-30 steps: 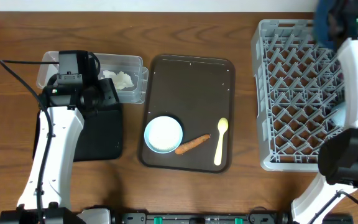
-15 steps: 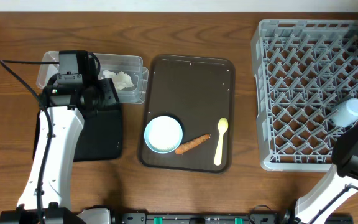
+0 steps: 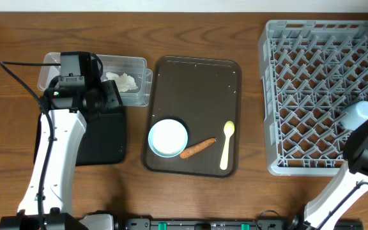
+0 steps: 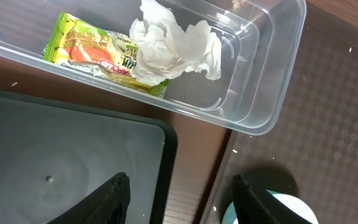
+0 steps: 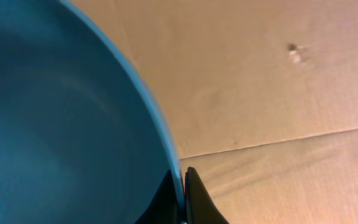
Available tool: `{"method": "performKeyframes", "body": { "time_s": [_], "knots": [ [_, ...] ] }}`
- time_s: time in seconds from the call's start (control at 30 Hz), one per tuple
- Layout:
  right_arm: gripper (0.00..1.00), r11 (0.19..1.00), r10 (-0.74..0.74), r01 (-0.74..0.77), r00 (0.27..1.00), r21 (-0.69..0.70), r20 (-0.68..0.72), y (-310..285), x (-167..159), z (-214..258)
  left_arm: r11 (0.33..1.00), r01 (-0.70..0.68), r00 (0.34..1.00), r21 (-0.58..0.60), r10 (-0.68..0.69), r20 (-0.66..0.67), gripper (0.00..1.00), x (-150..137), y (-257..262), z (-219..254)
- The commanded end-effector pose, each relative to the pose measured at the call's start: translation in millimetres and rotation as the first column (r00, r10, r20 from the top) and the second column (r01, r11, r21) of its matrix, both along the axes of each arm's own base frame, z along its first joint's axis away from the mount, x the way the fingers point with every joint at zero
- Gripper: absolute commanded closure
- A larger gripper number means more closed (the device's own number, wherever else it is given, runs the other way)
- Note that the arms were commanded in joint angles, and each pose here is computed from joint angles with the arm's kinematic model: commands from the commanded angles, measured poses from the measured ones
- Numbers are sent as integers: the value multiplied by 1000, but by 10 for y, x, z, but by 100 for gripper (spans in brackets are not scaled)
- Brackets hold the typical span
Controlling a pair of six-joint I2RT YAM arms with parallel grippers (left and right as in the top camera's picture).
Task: Sort waste into correct bins and load items into the dishwasher rack
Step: 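Lift the blue plate with the right gripper and set it in the rack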
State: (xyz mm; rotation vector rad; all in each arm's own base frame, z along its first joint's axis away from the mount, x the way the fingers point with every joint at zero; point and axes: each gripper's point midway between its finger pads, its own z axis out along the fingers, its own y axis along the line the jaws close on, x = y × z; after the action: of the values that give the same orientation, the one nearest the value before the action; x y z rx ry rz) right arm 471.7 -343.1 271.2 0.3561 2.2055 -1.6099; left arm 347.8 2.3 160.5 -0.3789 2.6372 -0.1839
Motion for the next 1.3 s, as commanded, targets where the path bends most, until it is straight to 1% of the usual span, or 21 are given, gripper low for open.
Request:
{"method": "performKeyframes", "body": {
  "time_s": [0.0,0.2,0.5,0.6,0.73,0.8,0.87,0.93,0.97,1.03,1.17,1.27],
  "knots": [
    [99,1000,-20,20,999,8,-45,-5,11,-202,1000,-17,1000,8,17,12,45,11,31,41],
    [99,996,-21,24,999,80,-41,149,59,-523,1000,-17,1000,8,17,13,44,13,31,42],
    [99,988,-56,54,998,148,11,345,28,-687,1000,-17,1000,8,17,12,44,12,31,41],
    [98,984,-53,54,999,169,-12,461,15,-756,1000,-17,1000,8,17,12,45,12,31,41],
    [93,977,-24,41,996,208,-83,669,-11,-881,1000,-17,1000,8,17,12,44,12,31,41],
    [93,972,-21,41,996,231,-88,747,-24,-933,1000,-17,1000,8,17,13,45,13,31,42],
    [91,959,-3,28,996,281,-89,849,-19,-1026,1000,-17,1000,8,17,12,44,12,31,41],
    [83,947,7,23,996,321,-92,924,-28,-1099,1000,-17,1000,7,17,12,44,11,31,41],
    [77,942,10,23,995,334,-96,954,-38,-1125,1000,-17,1000,7,17,12,44,10,31,40],
    [74,939,5,31,994,341,-106,980,-67,-1146,1000,-17,1000,7,17,12,44,10,31,40],
    [74,931,0,45,992,362,-125,1028,-127,-1184,1000,-17,1000,7,17,12,44,11,31,41],
    [73,899,35,24,991,438,-127,1158,-129,-1277,1000,-17,1000,7,17,12,44,11,31,41]
  ]
}}
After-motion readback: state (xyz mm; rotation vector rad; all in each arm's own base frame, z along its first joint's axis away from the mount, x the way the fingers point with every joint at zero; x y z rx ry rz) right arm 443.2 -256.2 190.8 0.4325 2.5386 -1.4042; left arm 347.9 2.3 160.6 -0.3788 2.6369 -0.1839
